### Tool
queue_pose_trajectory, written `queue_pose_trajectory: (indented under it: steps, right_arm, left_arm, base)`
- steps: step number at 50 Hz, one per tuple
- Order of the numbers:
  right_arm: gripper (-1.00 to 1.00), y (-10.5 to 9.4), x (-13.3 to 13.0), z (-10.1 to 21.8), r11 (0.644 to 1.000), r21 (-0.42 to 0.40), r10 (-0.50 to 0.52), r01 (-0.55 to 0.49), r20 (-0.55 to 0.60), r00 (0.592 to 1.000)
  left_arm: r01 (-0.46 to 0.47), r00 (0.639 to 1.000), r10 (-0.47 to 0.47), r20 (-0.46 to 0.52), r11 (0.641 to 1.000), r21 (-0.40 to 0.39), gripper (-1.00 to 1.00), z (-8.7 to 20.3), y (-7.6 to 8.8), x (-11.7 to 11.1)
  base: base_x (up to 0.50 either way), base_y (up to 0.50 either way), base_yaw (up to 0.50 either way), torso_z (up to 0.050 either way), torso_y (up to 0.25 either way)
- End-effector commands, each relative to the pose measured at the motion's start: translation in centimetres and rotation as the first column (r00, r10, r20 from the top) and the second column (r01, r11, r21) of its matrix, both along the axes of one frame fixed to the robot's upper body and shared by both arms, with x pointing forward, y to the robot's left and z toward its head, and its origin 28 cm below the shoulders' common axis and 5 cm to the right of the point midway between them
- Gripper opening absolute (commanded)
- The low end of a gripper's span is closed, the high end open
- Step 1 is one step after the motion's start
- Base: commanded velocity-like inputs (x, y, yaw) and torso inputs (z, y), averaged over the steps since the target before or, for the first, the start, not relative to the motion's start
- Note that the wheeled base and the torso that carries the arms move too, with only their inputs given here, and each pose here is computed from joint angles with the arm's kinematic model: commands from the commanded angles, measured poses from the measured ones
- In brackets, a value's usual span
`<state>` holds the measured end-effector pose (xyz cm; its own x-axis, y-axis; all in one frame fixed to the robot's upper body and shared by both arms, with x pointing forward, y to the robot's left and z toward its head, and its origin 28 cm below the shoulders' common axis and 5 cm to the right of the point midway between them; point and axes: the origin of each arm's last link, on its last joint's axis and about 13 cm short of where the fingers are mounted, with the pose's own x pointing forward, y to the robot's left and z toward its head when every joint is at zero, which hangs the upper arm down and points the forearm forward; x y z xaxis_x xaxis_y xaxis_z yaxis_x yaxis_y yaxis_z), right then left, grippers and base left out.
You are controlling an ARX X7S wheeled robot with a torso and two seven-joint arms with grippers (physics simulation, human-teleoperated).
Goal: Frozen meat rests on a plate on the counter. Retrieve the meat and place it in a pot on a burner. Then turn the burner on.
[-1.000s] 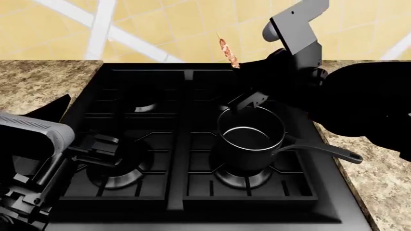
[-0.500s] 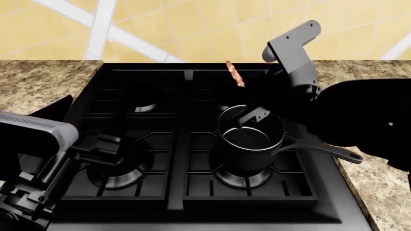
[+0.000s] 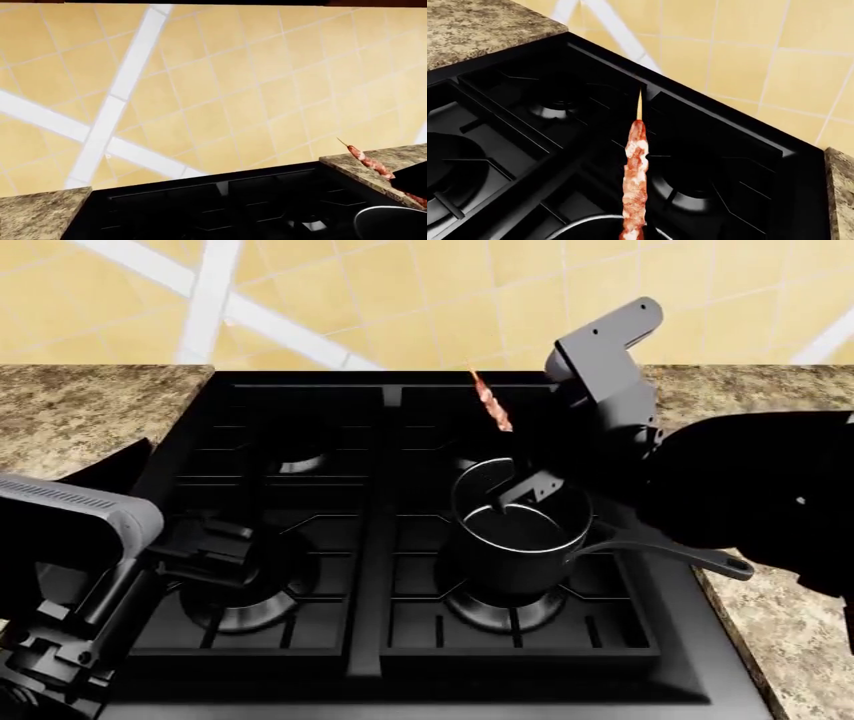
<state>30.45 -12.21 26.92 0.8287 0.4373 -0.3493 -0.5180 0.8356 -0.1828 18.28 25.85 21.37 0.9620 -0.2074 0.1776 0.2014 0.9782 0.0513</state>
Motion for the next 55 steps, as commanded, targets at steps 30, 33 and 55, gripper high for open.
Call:
queue_pose_trajectory:
  steps: [30,33,55]
  right_arm:
    - [-1.00,-0.1,-0.5,-1.1,0.999,-0.043,-0.018,0.016,-0.060,0.998]
    - [-1.00,-0.2,-0.5,-1.2,0.999,-0.043,-0.020,0.017,-0.062,0.998]
    - [1.00,-0.3,-0.8,-1.1,0.999,-0.050,-0.026,0.022,-0.065,0.998]
  left_arm:
    - [-0.002,1.000,0.001,-0.008,1.000,-0.004,1.00,-0.4,0.3,0.2]
    - [-0.001,1.000,0.001,-0.009,1.000,-0.004,1.00,-0.5,0.2,0.4]
    - [0.004,1.000,-0.004,-0.008,1.000,-0.003,1.00,-0.6,0.1,0.5]
  base:
    - [0.00,0.00,0.00,0.000,0.000]
    - [0.00,0.00,0.00,0.000,0.000]
    - [0.00,0.00,0.00,0.000,0.000]
